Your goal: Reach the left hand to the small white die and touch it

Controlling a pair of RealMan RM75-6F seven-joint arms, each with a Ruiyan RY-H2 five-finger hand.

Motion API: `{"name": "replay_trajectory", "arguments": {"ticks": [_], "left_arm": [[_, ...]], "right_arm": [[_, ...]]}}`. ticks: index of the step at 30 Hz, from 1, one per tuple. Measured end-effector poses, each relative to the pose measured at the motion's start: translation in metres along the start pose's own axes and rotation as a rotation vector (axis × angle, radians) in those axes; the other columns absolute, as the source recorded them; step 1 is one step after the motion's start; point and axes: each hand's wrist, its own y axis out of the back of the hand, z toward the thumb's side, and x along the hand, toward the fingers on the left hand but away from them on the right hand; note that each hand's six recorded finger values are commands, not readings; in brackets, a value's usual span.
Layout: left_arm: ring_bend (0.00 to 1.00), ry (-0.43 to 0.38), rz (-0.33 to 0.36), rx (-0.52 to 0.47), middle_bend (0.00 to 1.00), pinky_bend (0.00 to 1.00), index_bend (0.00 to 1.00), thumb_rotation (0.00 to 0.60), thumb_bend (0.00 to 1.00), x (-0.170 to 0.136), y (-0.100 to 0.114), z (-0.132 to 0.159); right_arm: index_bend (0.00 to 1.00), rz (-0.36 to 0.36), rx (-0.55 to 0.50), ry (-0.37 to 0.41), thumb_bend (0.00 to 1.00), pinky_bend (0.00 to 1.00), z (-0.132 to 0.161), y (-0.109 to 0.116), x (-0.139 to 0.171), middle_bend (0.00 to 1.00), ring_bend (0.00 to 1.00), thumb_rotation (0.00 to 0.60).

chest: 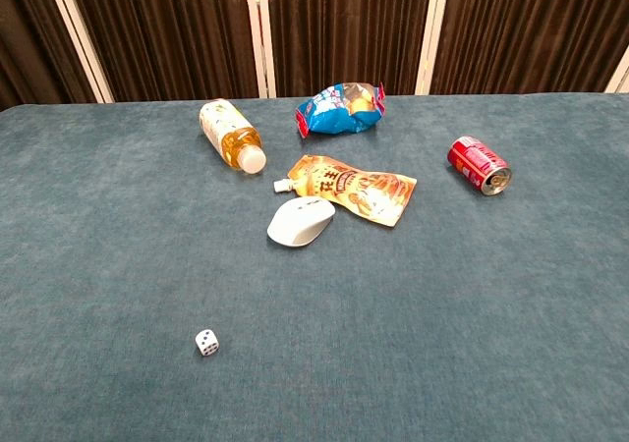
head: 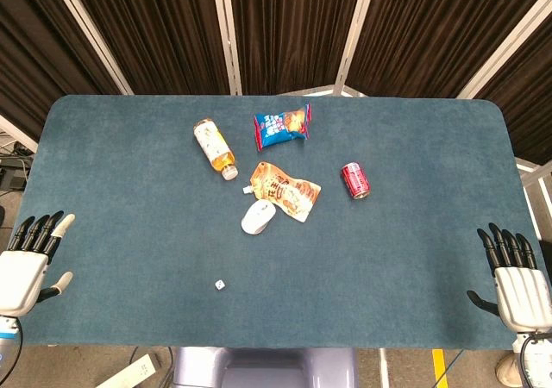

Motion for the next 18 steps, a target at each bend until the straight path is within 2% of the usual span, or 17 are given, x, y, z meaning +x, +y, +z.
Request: {"name": "replay_trajectory", "arguments": {"ticks": [11, 18], "left_arm": [[0.0, -0.015, -0.012, 0.011, 0.0, 0.0, 0.0, 0.6, 0.28, 0.001, -0.002, 0.003], [0.0, -0.087, -0.035, 0.035, 0.0, 0.02, 0.0, 0.6, 0.29, 0.006, -0.005, 0.015]], "right_arm": [[0.0, -0.002, -0.001, 0.0, 0.02, 0.0, 0.0, 0.001, 0.0, 0.0, 0.0, 0.6], [0.0, -0.003, -0.003, -0.012, 0.02, 0.0, -0.002, 0.001, -0.001, 0.0, 0.0, 0.6]]}}
